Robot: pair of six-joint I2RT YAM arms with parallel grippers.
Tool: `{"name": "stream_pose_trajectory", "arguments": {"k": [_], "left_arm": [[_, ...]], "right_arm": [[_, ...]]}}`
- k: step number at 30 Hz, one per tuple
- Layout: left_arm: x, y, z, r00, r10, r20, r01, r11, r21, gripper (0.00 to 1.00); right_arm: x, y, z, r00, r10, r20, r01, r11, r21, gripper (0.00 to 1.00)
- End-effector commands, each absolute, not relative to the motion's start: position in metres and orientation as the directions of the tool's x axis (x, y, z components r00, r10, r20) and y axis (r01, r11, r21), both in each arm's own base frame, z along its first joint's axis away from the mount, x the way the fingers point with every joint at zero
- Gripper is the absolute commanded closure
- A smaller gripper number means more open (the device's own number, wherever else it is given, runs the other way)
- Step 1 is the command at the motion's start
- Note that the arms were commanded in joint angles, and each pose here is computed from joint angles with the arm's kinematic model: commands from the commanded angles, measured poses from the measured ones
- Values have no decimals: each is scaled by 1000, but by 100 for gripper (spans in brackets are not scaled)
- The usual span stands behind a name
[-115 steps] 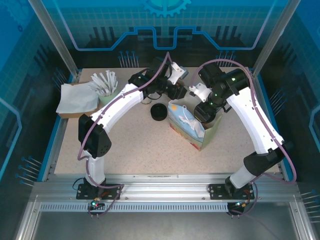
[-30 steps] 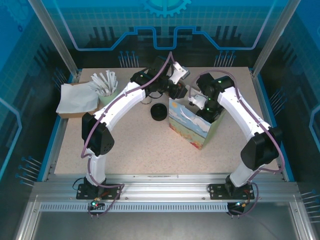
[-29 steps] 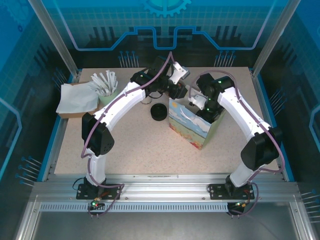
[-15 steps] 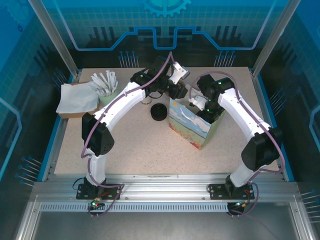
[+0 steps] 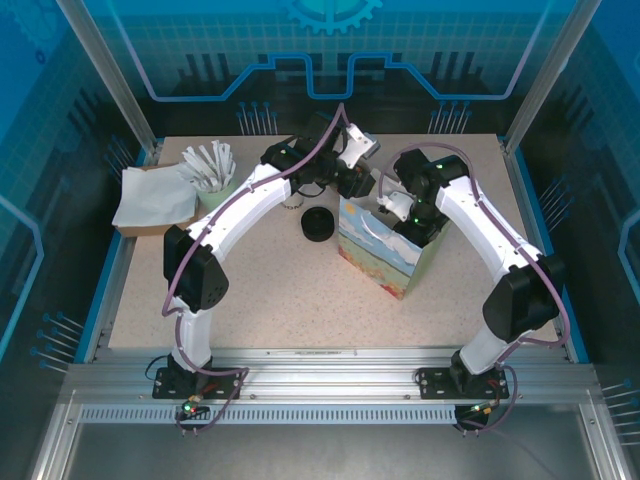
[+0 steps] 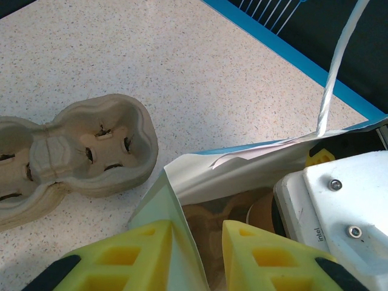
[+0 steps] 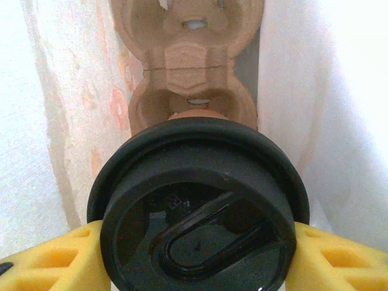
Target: Pack the takeout coffee
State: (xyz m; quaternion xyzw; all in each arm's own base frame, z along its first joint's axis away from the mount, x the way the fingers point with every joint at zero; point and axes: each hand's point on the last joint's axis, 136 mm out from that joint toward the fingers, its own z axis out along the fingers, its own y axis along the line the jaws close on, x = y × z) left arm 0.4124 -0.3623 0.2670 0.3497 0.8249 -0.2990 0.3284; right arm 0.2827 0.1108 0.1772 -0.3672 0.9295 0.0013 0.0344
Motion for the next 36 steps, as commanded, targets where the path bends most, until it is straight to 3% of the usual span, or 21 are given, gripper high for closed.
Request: {"name": "stream_pose_trajectory", "arguments": {"k": [1,36], "left_arm": [[413,-362,280,-522,376,-766,782,570,-253,71],[412,-361,278,-524,380,-762,782,568,-255,71]], "right_arm": [[282,106,184,-730,-677,-94,-678,735,-29,63],[291,112,181,-734,-670,-112,-673,740,-17,63]]}}
